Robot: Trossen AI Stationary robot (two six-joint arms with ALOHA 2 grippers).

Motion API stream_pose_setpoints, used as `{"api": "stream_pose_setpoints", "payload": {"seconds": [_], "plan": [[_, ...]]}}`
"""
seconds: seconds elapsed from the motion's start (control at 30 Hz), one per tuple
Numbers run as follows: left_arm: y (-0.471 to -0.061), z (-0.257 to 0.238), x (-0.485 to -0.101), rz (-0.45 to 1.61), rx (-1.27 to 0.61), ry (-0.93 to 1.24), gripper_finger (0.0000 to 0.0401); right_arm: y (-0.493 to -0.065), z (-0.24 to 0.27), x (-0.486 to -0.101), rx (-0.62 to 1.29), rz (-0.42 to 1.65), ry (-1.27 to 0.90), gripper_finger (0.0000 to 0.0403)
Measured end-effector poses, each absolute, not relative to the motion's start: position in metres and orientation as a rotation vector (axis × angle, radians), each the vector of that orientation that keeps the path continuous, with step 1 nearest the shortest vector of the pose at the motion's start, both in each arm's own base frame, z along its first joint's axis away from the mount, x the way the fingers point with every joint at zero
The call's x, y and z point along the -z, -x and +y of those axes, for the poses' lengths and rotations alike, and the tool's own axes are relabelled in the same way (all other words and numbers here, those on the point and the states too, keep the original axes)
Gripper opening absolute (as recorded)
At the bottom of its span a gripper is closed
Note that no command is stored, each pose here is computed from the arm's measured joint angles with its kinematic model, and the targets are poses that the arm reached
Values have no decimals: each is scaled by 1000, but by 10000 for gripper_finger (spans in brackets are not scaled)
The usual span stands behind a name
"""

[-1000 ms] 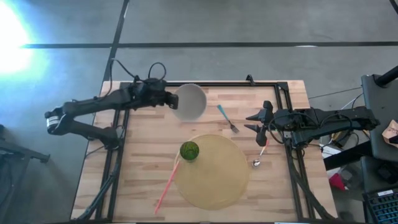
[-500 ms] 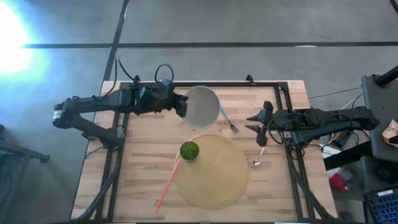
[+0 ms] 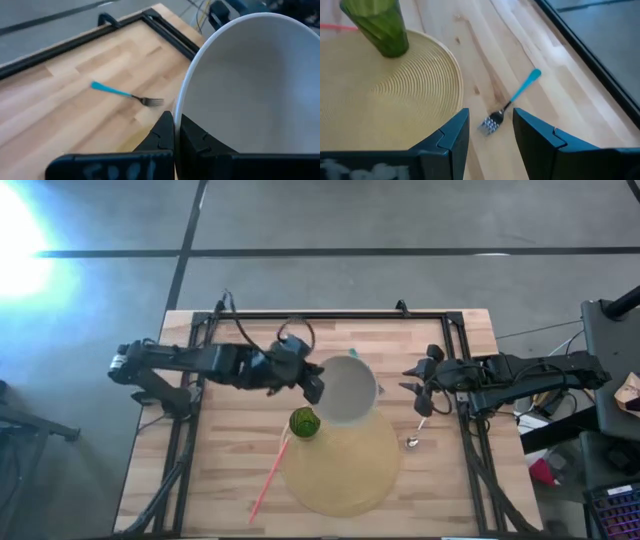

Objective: Pick & Place Utensil
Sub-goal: Put the white bowl on the brown mat to the bottom right of the green cup

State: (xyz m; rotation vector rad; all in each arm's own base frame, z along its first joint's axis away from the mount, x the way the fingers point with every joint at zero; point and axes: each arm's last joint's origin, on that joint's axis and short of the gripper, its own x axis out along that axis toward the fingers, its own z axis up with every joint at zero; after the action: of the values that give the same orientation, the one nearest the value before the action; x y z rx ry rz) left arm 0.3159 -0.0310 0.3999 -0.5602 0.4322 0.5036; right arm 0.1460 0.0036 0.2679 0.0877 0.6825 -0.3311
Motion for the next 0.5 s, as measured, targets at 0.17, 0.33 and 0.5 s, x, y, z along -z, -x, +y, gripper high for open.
{"api": "stream_pose_setpoints", "payload": {"seconds": [0.17, 0.33, 0.5], "plan": [[-331, -52, -394, 483, -459, 579, 0, -144, 3, -266, 335, 715, -83, 148], [-340, -73, -390, 530, -437, 585, 0, -143, 3, -265, 340, 720, -92, 148], [-345, -93, -384, 560, -418, 604, 0, -143, 3, -265, 343, 722, -98, 148]]}}
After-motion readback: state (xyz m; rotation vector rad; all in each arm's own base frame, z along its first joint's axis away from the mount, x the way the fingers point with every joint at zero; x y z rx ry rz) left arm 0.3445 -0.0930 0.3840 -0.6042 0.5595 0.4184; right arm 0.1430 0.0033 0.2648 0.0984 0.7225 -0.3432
